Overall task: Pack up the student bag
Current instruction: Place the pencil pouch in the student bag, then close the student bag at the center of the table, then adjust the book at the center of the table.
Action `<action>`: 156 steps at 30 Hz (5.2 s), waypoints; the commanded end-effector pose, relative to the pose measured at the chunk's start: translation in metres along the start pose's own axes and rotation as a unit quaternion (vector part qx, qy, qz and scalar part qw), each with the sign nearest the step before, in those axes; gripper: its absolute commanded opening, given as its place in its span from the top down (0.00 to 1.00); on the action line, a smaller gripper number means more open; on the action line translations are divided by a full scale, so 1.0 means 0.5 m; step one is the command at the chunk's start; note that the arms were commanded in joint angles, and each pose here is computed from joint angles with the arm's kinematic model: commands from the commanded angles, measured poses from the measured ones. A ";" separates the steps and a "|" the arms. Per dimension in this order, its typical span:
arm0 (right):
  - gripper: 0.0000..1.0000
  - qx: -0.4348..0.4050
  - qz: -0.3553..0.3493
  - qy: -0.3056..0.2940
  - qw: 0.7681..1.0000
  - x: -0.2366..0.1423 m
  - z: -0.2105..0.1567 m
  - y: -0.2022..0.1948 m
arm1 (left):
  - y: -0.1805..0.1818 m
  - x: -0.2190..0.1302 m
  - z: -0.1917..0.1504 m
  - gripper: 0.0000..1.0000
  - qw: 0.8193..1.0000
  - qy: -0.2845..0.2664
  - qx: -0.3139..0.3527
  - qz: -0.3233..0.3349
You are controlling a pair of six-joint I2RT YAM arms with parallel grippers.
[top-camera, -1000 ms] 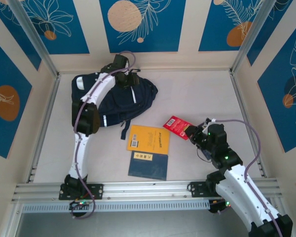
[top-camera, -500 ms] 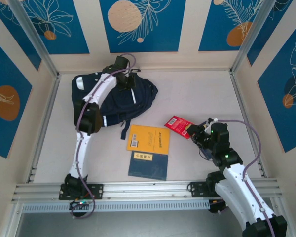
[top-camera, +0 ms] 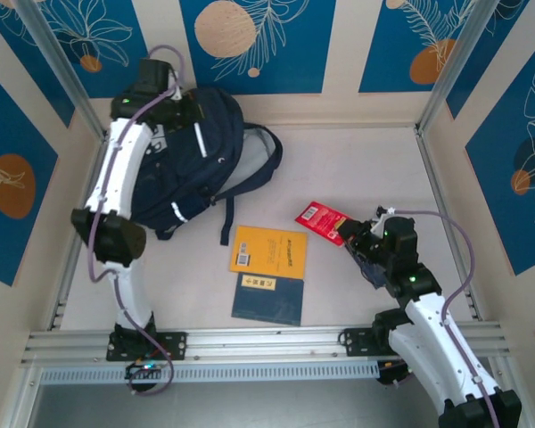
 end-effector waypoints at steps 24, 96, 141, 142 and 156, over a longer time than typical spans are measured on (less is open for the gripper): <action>1.00 -0.088 0.124 0.074 0.986 -0.044 -0.018 0.161 | -0.158 -0.211 -0.261 1.00 0.960 0.094 0.093 -0.247; 0.22 -0.144 0.011 0.187 0.972 0.345 -0.188 0.240 | 0.042 -0.056 -0.192 1.00 0.987 0.072 -0.081 -0.118; 0.98 -0.359 -0.351 0.335 0.797 0.292 -0.345 -0.132 | 0.098 -0.121 -0.689 0.46 0.974 0.193 0.039 -0.110; 0.98 -0.355 -0.350 0.330 0.801 0.290 -0.334 -0.133 | 0.097 -0.117 -0.696 0.47 0.973 0.199 0.043 -0.110; 0.53 -0.186 -0.292 0.325 0.880 0.112 -0.286 -0.097 | 0.086 -0.056 -0.827 0.48 0.945 0.292 0.140 -0.052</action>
Point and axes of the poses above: each hand's point on the last joint's axis, 136 mm out from that joint toward the fingers, its own x axis out along the fingers, its own y axis along the line the jaws close on, z = x × y, the point moved 3 cm from there along -x, back along the fingers
